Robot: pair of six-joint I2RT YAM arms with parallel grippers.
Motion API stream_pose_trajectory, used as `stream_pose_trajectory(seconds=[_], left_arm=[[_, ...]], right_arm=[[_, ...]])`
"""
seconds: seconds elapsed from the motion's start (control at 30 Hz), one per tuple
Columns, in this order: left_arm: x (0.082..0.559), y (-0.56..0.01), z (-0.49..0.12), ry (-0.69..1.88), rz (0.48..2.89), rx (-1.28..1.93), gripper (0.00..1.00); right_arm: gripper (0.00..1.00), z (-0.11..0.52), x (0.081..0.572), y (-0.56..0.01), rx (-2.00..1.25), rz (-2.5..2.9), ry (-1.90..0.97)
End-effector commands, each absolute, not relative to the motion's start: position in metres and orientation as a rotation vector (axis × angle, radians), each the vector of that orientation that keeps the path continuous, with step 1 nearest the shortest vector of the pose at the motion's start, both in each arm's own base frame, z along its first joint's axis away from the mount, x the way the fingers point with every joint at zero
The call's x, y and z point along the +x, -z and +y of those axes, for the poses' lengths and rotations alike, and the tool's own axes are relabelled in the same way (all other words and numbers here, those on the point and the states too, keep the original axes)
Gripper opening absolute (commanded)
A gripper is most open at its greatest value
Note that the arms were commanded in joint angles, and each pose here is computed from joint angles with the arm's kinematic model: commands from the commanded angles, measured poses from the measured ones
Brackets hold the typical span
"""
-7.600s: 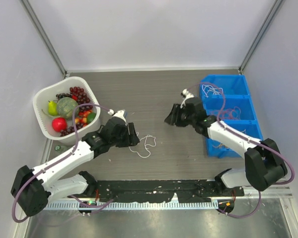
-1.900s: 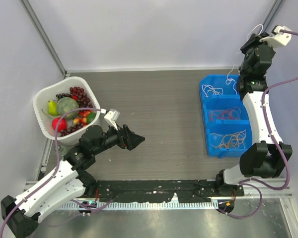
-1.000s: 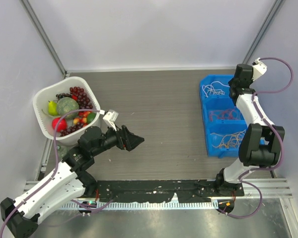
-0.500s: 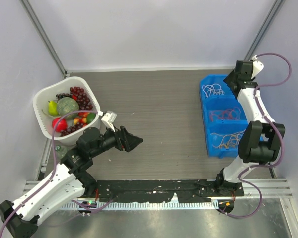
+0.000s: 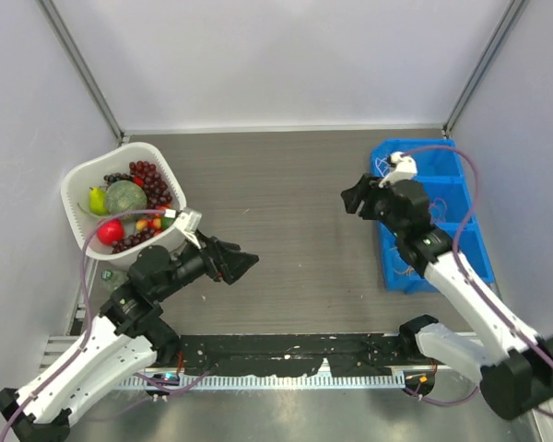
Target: Untangle the cables
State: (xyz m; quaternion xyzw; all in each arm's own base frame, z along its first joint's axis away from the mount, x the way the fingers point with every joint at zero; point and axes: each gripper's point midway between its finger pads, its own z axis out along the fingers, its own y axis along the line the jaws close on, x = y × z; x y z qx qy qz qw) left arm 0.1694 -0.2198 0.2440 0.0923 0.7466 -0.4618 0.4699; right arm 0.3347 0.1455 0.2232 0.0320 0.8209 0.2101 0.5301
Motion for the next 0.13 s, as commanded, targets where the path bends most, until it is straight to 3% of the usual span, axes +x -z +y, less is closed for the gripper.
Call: stream_pose_trajectory(seconds=[0.0, 0.03, 0.07, 0.1], left_arm=[[0.165, -0.307, -0.201, 1.156, 1.590, 0.170, 0.87], [0.162, -0.321, -0.195, 1.153, 1.538, 0.164, 0.90], [0.160, -0.334, -0.188, 1.145, 1.491, 0.156, 0.94], [0.156, -0.351, -0.180, 1.128, 1.437, 0.149, 0.97]], right_arm=[[0.64, 0.128, 0.291, -0.326, 0.018, 1.583, -0.583], [0.64, 0.122, 0.283, -0.331, 0.027, 1.544, -0.576], [0.85, 0.112, 0.262, -0.364, 0.037, 1.412, -0.597], [0.85, 0.103, 0.253, -0.379, 0.062, 1.360, -0.590]])
